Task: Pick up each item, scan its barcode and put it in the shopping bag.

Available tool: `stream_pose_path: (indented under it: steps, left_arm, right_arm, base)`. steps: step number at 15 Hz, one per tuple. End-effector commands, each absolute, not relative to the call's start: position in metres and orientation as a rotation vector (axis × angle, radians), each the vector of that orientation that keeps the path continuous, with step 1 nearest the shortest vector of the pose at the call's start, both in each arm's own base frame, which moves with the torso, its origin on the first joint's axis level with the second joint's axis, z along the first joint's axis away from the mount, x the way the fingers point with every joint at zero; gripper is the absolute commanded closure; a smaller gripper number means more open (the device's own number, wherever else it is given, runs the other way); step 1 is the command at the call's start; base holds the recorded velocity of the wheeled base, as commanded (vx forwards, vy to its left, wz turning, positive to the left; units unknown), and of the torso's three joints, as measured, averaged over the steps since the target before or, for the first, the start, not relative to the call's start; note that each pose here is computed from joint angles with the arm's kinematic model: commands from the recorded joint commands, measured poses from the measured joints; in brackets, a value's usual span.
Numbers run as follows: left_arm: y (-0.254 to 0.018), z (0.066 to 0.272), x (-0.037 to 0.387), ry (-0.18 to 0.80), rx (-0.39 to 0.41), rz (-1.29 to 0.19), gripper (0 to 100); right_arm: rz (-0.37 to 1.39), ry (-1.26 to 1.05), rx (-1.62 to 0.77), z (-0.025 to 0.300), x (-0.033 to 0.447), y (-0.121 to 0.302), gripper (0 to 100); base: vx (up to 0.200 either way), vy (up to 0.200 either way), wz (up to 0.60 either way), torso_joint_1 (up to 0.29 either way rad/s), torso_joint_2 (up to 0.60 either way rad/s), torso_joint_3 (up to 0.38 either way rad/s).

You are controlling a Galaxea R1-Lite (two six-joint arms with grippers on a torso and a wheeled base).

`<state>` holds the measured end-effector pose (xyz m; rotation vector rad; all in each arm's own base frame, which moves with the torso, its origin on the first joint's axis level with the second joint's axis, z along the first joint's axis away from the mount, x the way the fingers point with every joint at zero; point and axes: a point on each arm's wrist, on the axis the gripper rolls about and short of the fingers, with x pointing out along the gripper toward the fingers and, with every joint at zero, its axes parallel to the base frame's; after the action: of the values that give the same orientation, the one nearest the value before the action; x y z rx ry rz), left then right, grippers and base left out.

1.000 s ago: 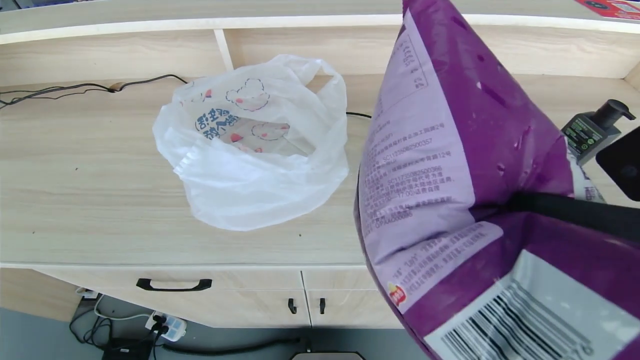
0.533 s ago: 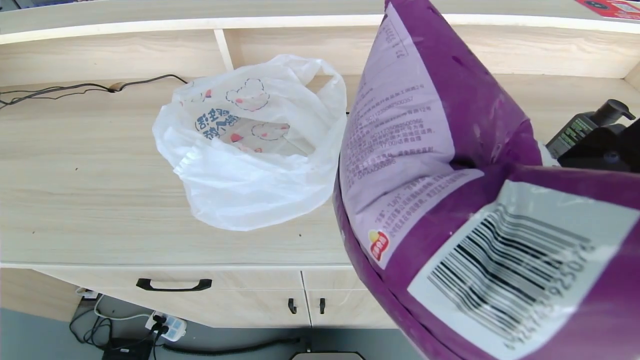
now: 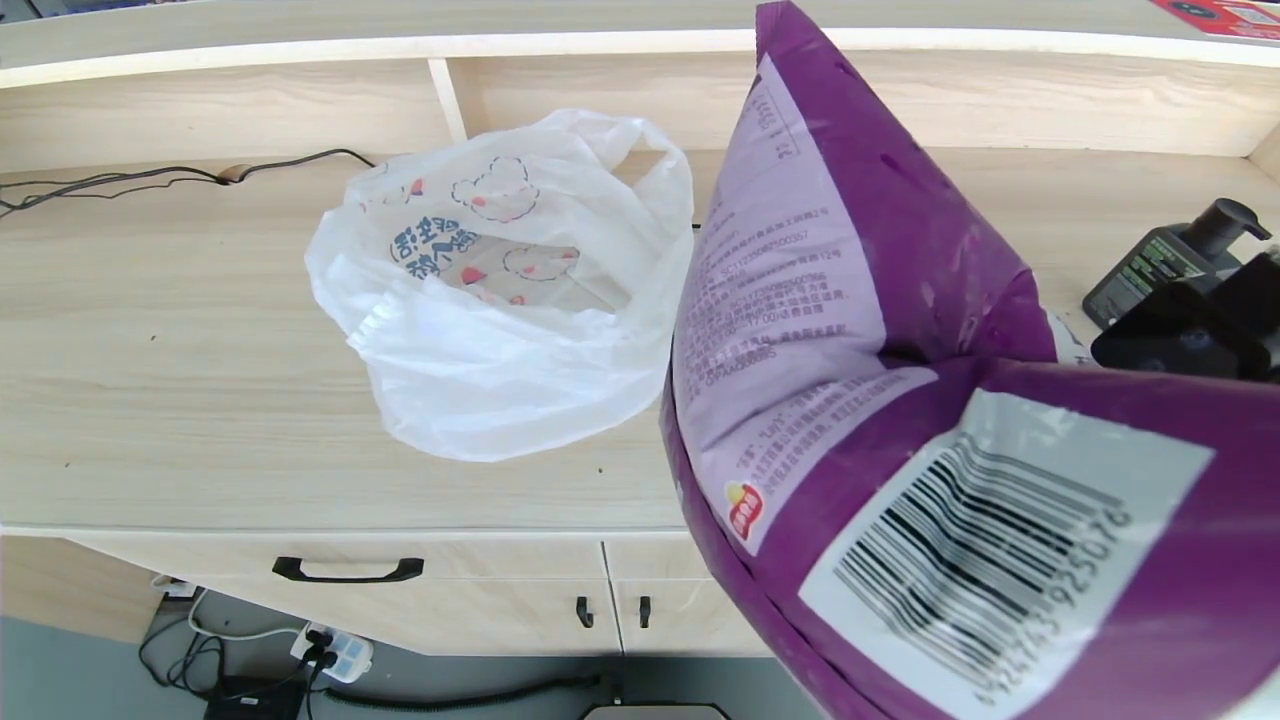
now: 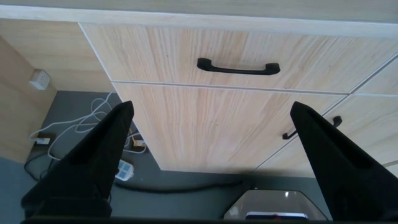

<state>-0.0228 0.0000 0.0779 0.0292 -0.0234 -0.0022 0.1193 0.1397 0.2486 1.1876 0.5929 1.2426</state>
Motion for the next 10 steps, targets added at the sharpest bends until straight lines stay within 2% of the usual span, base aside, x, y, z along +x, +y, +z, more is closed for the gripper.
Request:
stream_pose_path:
  steps: [1, 4, 7, 10]
  left_arm:
    - [0.0, 0.078, -0.023, -0.022, 0.029, -0.003, 0]
    - [0.0, 0.078, -0.023, -0.022, 0.028, -0.003, 0]
    - [0.0, 0.078, -0.023, -0.02, 0.028, -0.004, 0]
    - [0.0, 0.078, -0.023, -0.02, 0.028, -0.003, 0]
  right_arm:
    - [1.241, 0.596, 1.186, 0.247, 0.119, 0.14, 100]
    - [1.236, 0.576, 1.158, 0.244, 0.12, 0.139, 100]
    - [1.217, 0.432, 0.965, 0.249, 0.129, 0.135, 100]
    - [0.947, 0.276, 0.374, 0.237, 0.156, 0.111, 100]
  base:
    - [0.0, 0.0, 0.0, 0.0, 0.0, 0.0]
    - [0.0, 0.0, 0.0, 0.0, 0.0, 0.0]
    - [0.0, 0.0, 0.0, 0.0, 0.0, 0.0]
    - [0.0, 0.0, 0.0, 0.0, 0.0, 0.0]
